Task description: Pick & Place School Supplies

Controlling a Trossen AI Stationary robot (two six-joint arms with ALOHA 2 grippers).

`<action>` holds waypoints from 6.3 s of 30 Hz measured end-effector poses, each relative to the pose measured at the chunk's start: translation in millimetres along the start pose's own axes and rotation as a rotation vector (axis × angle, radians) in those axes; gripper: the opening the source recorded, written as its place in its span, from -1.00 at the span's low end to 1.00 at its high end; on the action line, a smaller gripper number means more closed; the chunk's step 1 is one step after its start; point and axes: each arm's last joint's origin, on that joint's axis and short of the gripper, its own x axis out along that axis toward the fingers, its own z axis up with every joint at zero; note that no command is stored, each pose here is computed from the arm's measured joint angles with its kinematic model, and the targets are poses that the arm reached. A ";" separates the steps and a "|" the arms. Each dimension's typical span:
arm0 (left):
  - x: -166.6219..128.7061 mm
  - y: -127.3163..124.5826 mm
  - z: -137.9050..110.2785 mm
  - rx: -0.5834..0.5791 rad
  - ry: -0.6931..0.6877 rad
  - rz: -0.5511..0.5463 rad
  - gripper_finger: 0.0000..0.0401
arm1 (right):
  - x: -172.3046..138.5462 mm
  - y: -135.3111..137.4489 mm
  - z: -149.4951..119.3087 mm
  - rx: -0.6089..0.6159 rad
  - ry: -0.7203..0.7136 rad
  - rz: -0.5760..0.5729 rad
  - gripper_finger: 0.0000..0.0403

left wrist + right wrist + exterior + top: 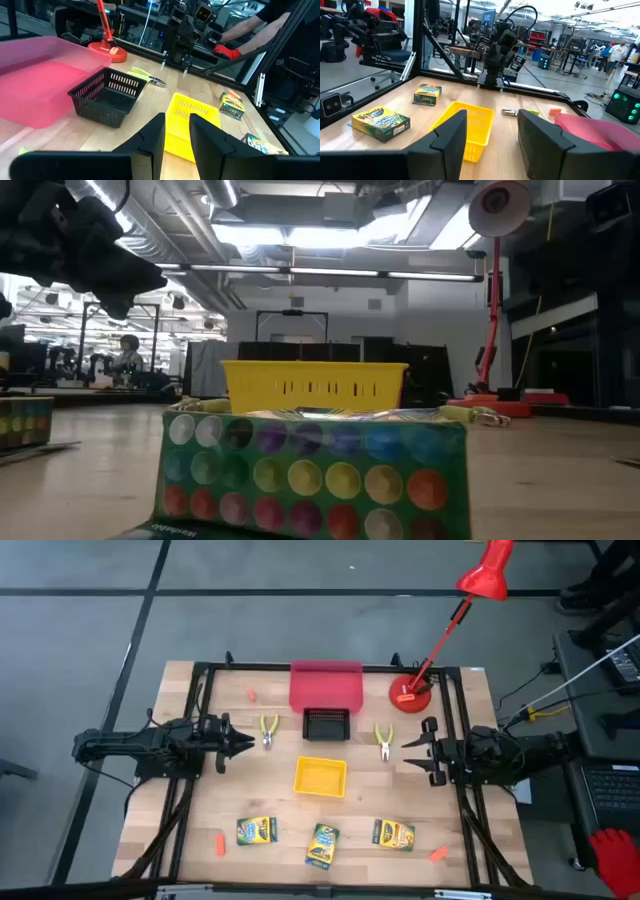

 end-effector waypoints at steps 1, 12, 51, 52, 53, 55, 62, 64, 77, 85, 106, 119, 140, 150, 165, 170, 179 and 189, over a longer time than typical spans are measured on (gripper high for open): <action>0.0 0.0 0.0 0.000 0.000 0.000 -0.58 | 0.0 0.0 -0.1 0.000 0.000 0.000 -0.10; 0.0 0.0 0.1 0.000 0.000 0.000 -0.58 | 0.0 0.0 -0.1 0.000 0.000 0.000 -0.10; 0.0 0.0 0.0 0.000 0.000 0.000 -0.58 | 0.0 0.0 0.0 0.000 0.000 0.000 -0.10; 0.0 0.0 0.0 0.000 0.000 0.000 -0.58 | 0.0 0.0 0.1 0.000 0.000 0.000 -0.10; 0.0 0.0 0.0 0.000 0.000 0.000 -0.58 | 0.0 0.0 -0.1 0.000 0.000 0.000 -0.10; 0.0 0.0 0.0 0.000 0.000 0.000 -0.58 | 0.0 0.0 -0.1 0.000 0.000 0.000 -0.10; 0.0 0.0 0.0 0.000 0.000 0.000 -0.58 | 0.0 0.0 0.1 0.000 0.000 0.000 -0.10; 0.0 0.0 0.1 0.000 0.000 0.000 -0.58 | 0.0 0.0 -0.1 0.000 0.000 0.000 -0.10; 0.0 0.0 0.1 0.000 0.000 0.000 -0.58 | 0.0 0.0 -0.1 0.000 0.000 0.000 -0.10; 0.0 0.0 0.1 0.000 0.000 0.000 -0.58 | 0.0 0.0 -0.1 0.000 0.000 0.000 -0.10; 0.0 0.0 0.1 0.000 0.000 0.000 -0.58 | 0.0 0.0 -0.1 0.000 0.000 0.000 -0.10; 0.0 0.0 0.0 0.000 -0.001 0.000 -0.58 | 0.0 0.0 -0.1 0.000 0.000 0.000 -0.10; 0.0 0.0 0.1 0.000 0.000 0.000 -0.58 | 0.0 0.0 0.0 0.000 0.000 0.000 -0.10; 0.0 0.0 0.1 0.000 0.000 0.000 -0.58 | 0.0 0.0 0.1 0.000 0.000 0.000 -0.10; 0.0 0.0 0.1 0.000 0.000 0.000 -0.58 | 0.0 0.0 0.0 0.000 0.000 0.000 -0.10; 0.0 0.0 0.0 0.000 0.000 0.000 -0.58 | 0.0 0.0 -0.1 0.000 0.000 0.000 -0.10; 0.0 0.4 3.3 -0.154 -0.049 0.034 -0.58 | 0.0 0.7 1.3 0.223 -0.014 0.027 -0.10; 1.9 -22.4 7.8 -0.138 -0.133 -0.356 -0.58 | -0.3 -1.5 7.5 0.694 -0.083 0.000 -0.10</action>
